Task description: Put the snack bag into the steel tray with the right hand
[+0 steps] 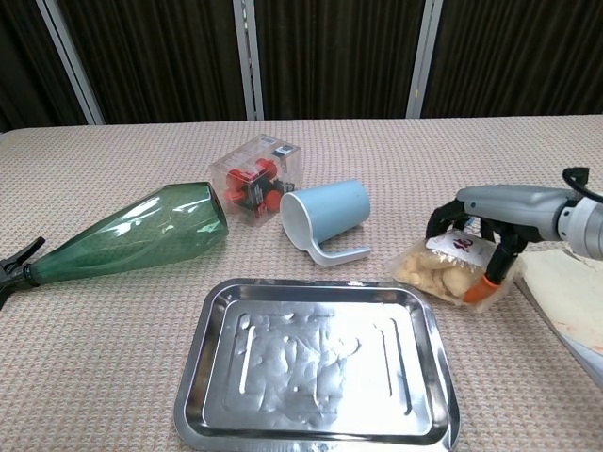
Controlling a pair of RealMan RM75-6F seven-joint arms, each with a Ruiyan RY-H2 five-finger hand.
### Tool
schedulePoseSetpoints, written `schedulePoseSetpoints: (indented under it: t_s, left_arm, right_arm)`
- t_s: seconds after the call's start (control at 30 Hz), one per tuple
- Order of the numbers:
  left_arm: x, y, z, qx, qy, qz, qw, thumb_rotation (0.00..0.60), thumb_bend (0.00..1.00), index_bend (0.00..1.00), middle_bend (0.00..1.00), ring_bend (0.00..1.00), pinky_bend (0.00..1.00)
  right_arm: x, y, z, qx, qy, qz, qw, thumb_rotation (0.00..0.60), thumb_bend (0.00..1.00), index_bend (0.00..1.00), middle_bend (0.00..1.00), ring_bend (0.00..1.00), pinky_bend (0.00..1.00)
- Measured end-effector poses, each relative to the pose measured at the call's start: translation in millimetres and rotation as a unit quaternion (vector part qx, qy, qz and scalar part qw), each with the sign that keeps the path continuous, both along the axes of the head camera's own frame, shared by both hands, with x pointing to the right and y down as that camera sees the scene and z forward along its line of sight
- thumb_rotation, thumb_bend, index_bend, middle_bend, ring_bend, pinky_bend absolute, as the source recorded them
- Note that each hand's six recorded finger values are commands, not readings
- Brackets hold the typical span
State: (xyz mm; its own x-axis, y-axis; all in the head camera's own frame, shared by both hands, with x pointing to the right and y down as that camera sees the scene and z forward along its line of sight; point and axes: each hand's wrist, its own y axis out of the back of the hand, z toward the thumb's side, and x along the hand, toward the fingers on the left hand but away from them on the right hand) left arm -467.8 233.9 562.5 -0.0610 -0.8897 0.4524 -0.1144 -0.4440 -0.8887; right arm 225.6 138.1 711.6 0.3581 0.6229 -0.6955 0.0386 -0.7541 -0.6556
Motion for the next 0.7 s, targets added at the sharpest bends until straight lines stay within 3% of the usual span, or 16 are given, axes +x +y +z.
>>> schedulePoseSetpoints:
  t_s: [0.33,0.5,0.7]
  left_arm:
    - [1,-1,2,-0.002,0.001,0.002,1.0000,0.600,0.07,0.13,0.00,0.00,0.00]
    - [3,-3,3,-0.003,0.003,0.004,1.0000,0.600,0.07,0.12,0.00,0.00,0.00]
    - [3,-3,3,-0.001,0.004,0.005,1.0000,0.600,0.08,0.13,0.00,0.00,0.00]
  right_arm:
    - [-12,-6,-44,0.033,-0.071,0.009,0.9969,0.600,0.07,0.47,0.34,0.34,0.56]
    - [-31,8,-69,0.032,-0.129,-0.004,0.9911,0.600,0.07,0.46,0.34,0.33,0.56]
    - [-67,41,-69,0.004,-0.165,-0.052,0.9849,0.600,0.07,0.44,0.33,0.31,0.56]
